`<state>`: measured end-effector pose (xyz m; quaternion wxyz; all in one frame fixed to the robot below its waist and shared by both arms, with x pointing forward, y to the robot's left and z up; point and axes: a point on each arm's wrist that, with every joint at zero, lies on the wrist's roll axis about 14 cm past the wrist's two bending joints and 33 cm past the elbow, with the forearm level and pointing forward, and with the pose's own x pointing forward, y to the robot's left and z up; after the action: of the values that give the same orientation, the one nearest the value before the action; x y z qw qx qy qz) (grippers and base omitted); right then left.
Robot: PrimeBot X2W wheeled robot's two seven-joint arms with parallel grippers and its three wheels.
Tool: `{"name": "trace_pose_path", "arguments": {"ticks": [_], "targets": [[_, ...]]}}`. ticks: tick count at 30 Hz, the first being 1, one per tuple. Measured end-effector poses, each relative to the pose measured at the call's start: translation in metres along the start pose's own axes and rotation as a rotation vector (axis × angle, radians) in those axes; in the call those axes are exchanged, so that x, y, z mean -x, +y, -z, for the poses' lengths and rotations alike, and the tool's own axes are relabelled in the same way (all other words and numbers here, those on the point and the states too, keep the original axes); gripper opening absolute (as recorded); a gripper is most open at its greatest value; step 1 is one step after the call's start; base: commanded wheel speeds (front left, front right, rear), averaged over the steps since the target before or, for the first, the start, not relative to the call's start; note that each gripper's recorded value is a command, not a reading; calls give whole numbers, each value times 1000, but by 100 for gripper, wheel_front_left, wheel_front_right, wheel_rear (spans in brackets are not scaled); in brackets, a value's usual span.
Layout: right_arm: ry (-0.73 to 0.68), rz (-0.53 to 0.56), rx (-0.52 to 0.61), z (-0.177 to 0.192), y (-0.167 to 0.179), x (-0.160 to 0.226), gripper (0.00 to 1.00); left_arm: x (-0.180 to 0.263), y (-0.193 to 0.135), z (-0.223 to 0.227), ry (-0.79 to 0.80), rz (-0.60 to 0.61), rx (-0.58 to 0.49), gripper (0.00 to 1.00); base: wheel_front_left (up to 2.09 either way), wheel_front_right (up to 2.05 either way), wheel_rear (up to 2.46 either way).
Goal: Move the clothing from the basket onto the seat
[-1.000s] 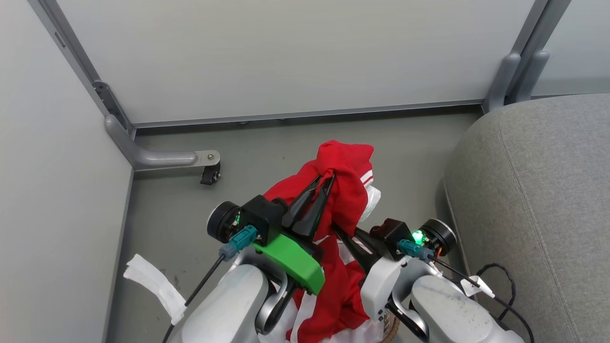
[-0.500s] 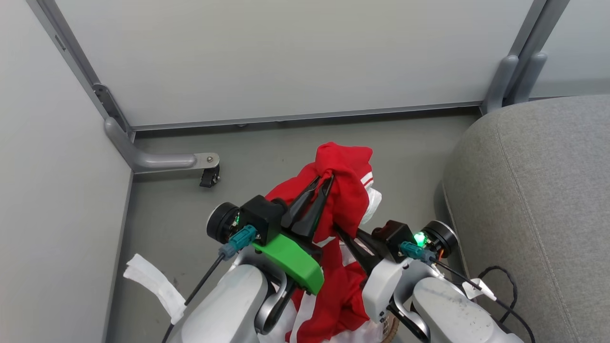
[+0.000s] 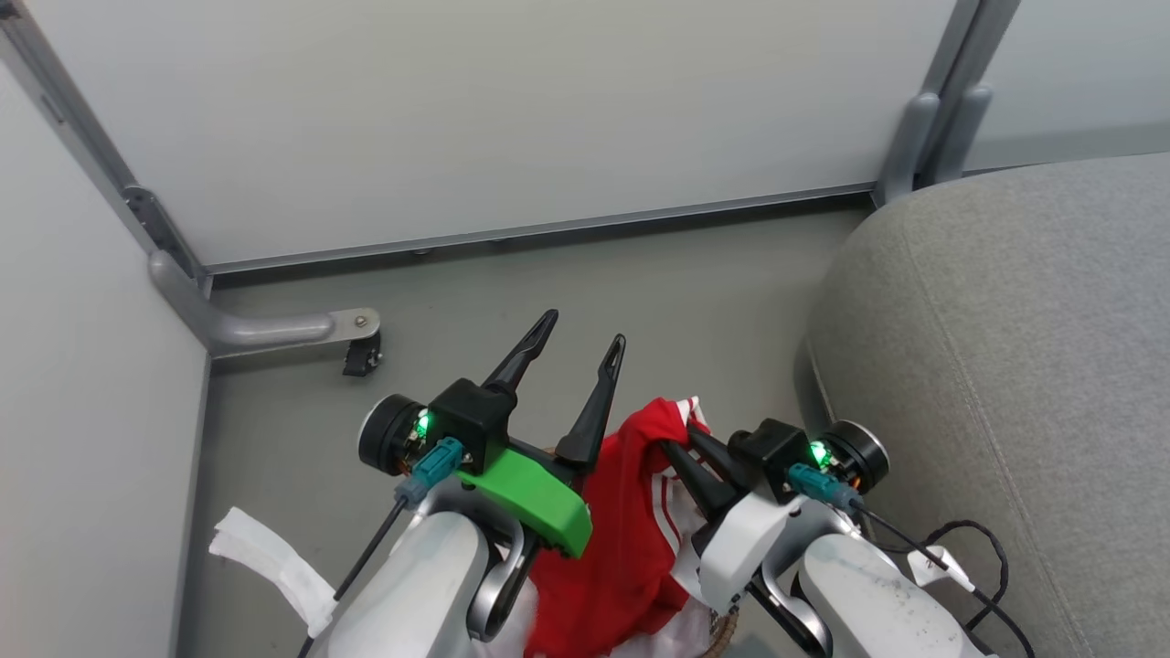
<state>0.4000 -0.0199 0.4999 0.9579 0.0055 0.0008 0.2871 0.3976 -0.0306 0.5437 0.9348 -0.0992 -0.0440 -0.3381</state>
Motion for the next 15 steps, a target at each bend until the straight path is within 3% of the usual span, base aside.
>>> {"name": "trace_pose_path", "arguments": {"ticks": [15], "targets": [[-110, 345, -10, -26, -78, 82, 0, -27, -50, 40, 81, 166, 43, 100, 0, 0, 0]]}}
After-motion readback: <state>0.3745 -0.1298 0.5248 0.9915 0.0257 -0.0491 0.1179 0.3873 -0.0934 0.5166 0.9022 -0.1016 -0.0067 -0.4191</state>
